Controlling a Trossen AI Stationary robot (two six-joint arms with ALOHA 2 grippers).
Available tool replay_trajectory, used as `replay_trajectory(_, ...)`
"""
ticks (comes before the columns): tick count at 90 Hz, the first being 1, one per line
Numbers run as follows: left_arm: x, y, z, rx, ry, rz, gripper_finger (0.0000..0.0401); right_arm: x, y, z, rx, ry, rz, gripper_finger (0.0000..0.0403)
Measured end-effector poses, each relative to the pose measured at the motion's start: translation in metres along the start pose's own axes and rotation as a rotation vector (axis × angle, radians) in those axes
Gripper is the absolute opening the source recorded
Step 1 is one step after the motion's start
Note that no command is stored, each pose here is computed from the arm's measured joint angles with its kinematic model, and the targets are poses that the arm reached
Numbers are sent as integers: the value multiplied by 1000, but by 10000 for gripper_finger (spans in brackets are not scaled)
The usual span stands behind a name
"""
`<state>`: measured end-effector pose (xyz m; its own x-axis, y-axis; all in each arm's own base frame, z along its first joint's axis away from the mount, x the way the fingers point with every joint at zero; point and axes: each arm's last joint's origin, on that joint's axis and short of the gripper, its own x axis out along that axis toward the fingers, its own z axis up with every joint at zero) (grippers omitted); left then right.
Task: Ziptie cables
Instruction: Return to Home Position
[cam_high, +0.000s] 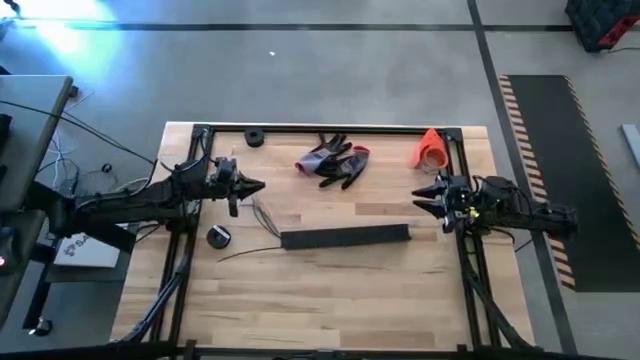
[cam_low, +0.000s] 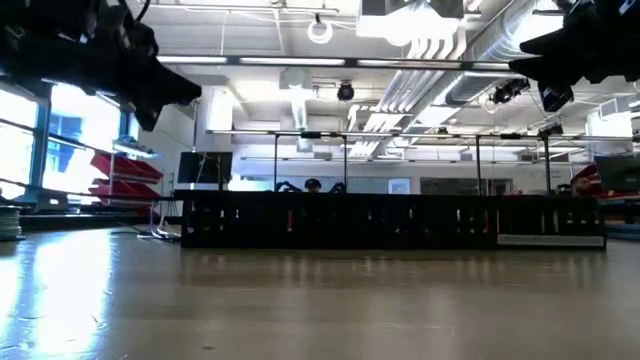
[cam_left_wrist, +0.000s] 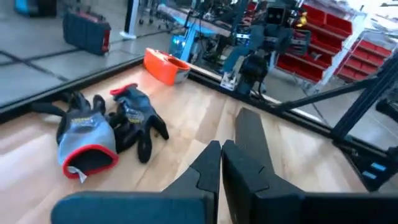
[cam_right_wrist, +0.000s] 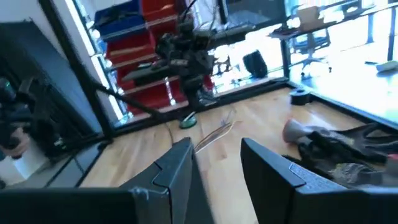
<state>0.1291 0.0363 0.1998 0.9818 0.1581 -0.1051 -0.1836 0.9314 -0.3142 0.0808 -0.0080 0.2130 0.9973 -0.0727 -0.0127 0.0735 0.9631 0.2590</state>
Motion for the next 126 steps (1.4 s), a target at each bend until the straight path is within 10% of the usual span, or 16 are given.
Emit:
replay_trajectory(49, -18, -23, -41, 140, -101, -56, 0, 0, -3, 0, 46, -39, -54, 123)
replay_trajectory(71, -17, -23, -43, 151, -61, -133, 0, 17, -11, -41, 110, -37, 69, 123)
replay_trajectory(126, -17, -16, -54, 135, 29, 24, 0, 17, -17, -41, 53, -85, -135, 123)
